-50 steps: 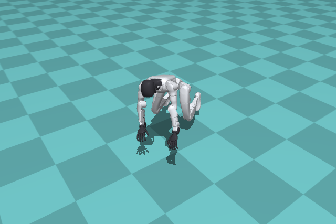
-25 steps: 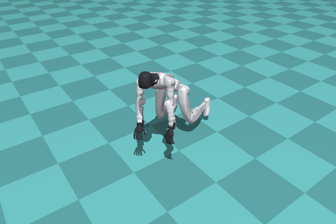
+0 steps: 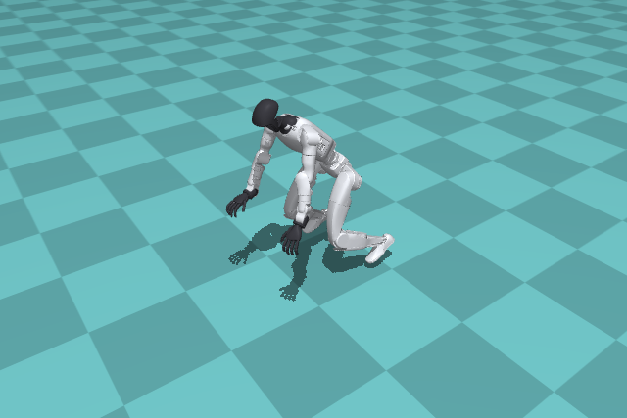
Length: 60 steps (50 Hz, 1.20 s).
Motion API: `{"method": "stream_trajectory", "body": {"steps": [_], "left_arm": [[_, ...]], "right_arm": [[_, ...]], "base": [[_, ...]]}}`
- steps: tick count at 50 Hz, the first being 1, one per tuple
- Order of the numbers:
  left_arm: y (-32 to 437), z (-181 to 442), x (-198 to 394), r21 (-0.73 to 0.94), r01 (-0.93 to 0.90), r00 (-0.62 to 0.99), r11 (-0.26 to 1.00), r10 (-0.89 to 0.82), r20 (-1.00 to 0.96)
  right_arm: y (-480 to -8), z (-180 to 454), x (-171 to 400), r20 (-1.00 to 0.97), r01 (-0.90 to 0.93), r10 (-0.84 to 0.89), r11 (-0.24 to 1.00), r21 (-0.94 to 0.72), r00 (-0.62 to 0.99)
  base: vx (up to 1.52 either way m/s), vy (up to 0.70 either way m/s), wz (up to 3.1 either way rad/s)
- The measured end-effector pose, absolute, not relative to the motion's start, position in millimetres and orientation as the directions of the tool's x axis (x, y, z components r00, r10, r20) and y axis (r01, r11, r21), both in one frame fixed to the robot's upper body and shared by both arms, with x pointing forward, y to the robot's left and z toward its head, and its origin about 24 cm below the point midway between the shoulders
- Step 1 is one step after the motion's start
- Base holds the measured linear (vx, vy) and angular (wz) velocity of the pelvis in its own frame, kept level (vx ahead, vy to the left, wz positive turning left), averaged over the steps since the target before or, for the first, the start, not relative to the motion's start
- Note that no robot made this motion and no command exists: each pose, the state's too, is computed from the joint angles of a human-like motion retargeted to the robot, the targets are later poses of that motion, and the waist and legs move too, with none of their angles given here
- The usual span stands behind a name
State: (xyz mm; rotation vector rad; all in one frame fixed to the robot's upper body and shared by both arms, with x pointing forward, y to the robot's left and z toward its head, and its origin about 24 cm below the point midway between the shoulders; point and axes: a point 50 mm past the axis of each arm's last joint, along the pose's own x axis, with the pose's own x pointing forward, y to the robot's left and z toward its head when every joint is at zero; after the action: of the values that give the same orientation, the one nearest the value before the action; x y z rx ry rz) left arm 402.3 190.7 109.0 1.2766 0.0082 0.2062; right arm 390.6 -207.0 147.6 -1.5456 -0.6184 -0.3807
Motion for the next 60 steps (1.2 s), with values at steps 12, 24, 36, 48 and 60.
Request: {"method": "stream_trajectory", "body": {"steps": [12, 24, 36, 48, 60], "left_arm": [[307.9, -73.8, 225.1, 0.802, 0.095, 0.744, 0.59, 0.493, -0.451], [339.8, -119.8, 78.2, 0.646, 0.008, 0.434, 0.763, 0.58, -0.69], [316.0, -118.8, 110.7, 0.614, -0.013, 0.573, 0.789, 0.509, -0.642], [246.0, -128.5, 147.5, 0.476, 0.195, 0.704, 0.857, 0.215, -0.677], [200.3, -153.4, 119.8, 0.304, 0.472, 0.554, 0.828, -0.01, -0.833]], "right_arm": [[-305.3, 26.9, 293.5, 0.142, 0.165, -0.159, 0.147, -0.975, 0.977], [-379.1, -58.3, 146.5, -0.414, -0.046, -0.584, 0.541, -0.84, 0.698], [-372.1, -79.9, 114.7, -0.519, 0.12, -0.622, 0.7, -0.703, 0.587], [-323.3, -109.6, 122.5, -0.657, 0.039, -0.45, 0.841, -0.54, 0.605], [-297.5, -129.0, 111.1, -0.778, -0.071, -0.311, 0.908, -0.412, 0.546]], "base": [[-0.54, 0.22, -1.76], [-0.4, 0.11, -2.0], [-0.21, -0.06, -0.74], [-0.09, -0.17, -0.3], [-0.01, -0.11, -0.25]]}}
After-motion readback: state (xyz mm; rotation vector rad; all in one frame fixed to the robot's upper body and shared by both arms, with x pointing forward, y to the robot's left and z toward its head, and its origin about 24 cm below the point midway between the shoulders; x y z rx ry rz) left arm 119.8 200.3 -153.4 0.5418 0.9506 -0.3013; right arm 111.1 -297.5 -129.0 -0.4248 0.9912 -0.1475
